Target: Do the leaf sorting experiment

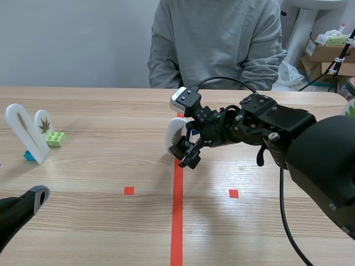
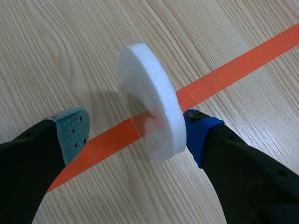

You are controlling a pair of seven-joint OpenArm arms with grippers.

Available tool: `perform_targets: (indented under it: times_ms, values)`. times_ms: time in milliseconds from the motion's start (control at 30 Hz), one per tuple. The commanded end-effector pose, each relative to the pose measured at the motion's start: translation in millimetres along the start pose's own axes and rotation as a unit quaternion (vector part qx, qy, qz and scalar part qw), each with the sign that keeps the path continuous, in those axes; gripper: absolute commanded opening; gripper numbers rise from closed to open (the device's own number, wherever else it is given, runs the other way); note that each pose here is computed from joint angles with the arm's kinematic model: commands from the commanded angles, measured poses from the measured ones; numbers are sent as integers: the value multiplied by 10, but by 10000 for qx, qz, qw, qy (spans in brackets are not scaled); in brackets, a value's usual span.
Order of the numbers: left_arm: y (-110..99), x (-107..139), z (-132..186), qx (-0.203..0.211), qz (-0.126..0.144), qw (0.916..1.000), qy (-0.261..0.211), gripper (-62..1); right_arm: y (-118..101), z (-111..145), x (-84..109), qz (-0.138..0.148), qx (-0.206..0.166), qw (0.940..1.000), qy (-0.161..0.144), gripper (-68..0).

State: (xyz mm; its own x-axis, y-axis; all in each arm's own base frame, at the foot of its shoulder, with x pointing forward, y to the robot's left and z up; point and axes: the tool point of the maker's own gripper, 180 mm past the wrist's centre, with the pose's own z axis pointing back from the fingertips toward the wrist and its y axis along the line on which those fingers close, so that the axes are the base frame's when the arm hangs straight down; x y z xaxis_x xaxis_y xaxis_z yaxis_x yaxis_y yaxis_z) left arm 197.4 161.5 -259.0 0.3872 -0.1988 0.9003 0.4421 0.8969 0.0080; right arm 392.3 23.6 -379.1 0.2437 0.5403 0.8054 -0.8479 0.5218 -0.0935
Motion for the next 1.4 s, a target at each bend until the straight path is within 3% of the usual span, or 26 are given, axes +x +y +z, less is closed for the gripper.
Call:
perform_targets:
  times_ms: [0,100,267,567,900,1033,1167,1367]
  values:
    - [-2,57,-4,3,40,9999,-136,-9,-133,51,198,155,-113,9995,-245,-274]
    - [-2,57,-4,3,40,9999,-136,-9,-127,50,193,256,-98,9994,-231,-283]
    - [-2,57,-4,3,40,9999,-136,-9,-124,52,216,278,-95,9991,-295,-363]
    - [-2,57,-4,3,40,9999,-136,-9,-123,57,269,280,-93,9986,-446,-561]
    - [-2,57,-4,3,40,9999,-136,-9,-199,105,239,294,-181,9988,-356,-639]
    - [-2,57,-4,3,40,9999,-136,-9,-448,300,145,-46,-577,9980,-263,-638]
    - [-2,57,-4,3,40,9999,-136,-9,-729,645,-29,-424,-1135,9925,-182,-638]
    - [-4,60,-4,-1,49,9999,-145,-9,-830,1155,-263,-845,-1630,9829,-127,-638]
